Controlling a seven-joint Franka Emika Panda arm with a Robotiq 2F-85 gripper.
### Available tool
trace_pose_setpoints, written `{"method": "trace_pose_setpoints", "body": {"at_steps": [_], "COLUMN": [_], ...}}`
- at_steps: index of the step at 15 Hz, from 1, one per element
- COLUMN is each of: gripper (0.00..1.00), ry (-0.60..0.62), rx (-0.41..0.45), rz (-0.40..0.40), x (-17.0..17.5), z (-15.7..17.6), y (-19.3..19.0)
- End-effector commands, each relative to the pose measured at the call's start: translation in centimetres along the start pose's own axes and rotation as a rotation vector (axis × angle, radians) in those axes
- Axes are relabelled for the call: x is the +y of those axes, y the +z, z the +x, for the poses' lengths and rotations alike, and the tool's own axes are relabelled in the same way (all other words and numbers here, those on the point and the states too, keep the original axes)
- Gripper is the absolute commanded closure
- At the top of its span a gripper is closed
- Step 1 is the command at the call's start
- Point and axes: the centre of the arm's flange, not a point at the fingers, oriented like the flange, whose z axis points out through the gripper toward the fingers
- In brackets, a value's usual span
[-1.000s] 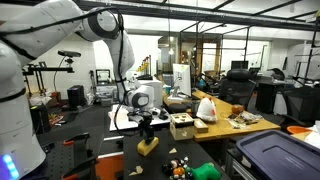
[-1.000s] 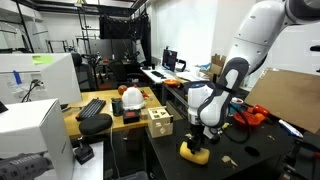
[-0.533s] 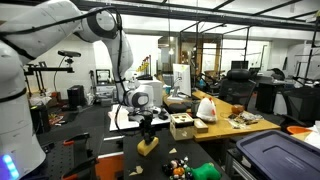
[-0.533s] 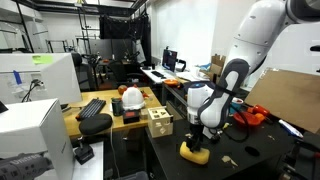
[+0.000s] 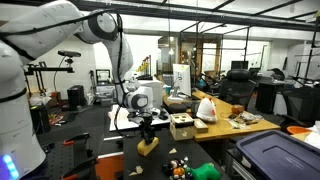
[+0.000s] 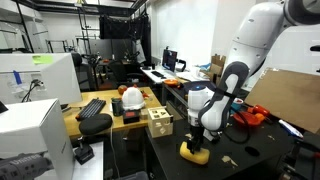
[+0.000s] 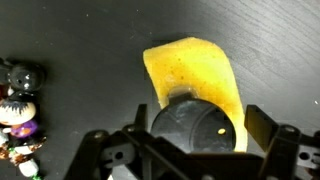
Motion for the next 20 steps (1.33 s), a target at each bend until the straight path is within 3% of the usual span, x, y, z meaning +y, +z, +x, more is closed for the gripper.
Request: {"method": "trace_pose_setpoints", "body": {"at_steps": [1,4,10,20], "gripper": [0.3,0.5,0.5,0.5], "ry": [-0.015,-0.017,0.029,0.435], "rx": [0.054,0.077,0.098,0.068], "rz": [-0.031,-0.036,-0.04,0.044], "x": [-0.2,-0.2,0.2,4.6], "z": [0.1,0.2,0.7,7.8], "y": [0.2,0.1,-0.8,-3.8]}}
